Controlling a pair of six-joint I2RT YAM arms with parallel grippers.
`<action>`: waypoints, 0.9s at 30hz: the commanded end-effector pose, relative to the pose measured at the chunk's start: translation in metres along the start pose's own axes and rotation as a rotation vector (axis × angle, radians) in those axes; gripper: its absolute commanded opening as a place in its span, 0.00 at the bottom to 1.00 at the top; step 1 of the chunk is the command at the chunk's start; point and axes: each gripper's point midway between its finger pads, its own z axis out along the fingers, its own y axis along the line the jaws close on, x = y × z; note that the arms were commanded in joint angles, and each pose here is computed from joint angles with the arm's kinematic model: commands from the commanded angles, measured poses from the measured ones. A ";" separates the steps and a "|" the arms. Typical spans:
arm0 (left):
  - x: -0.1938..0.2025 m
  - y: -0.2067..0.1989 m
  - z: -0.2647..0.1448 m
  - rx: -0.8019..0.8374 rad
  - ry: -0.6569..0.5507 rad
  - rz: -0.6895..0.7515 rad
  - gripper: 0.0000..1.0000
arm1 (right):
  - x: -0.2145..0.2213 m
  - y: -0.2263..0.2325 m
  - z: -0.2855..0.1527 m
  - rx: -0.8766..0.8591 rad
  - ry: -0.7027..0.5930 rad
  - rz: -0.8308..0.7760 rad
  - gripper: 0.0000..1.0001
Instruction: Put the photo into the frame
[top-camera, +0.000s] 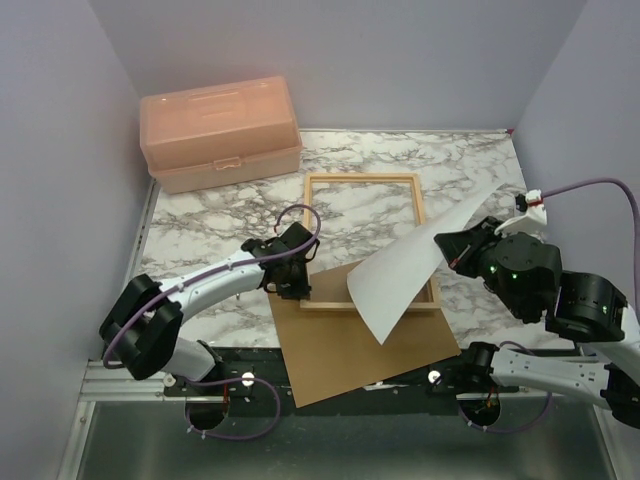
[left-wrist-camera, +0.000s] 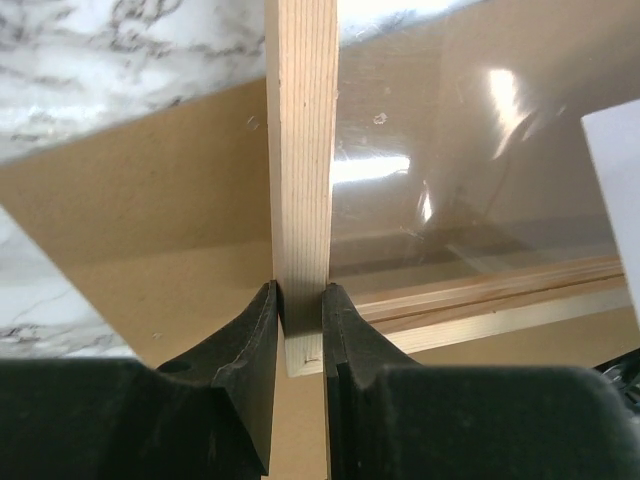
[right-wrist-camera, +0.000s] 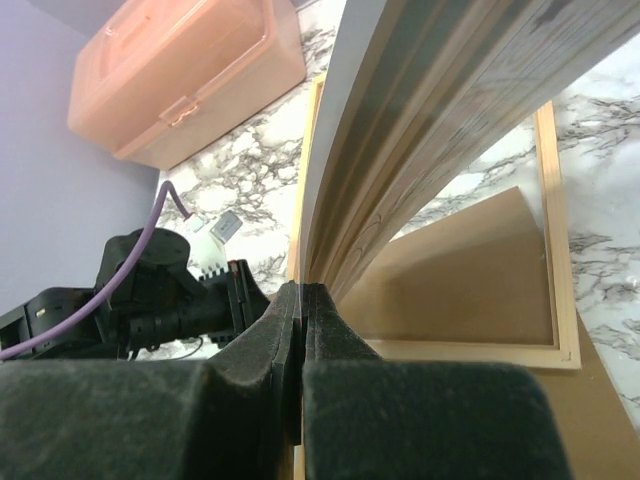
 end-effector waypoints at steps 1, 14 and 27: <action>0.008 0.010 -0.012 0.035 -0.041 -0.005 0.00 | 0.008 0.020 0.005 -0.065 0.030 -0.012 0.01; 0.056 0.058 -0.015 0.069 -0.049 -0.067 0.11 | 0.039 0.066 0.019 -0.215 0.144 -0.082 0.01; 0.062 0.068 -0.018 0.037 -0.037 -0.083 0.74 | 0.051 0.083 0.022 -0.284 0.187 -0.102 0.01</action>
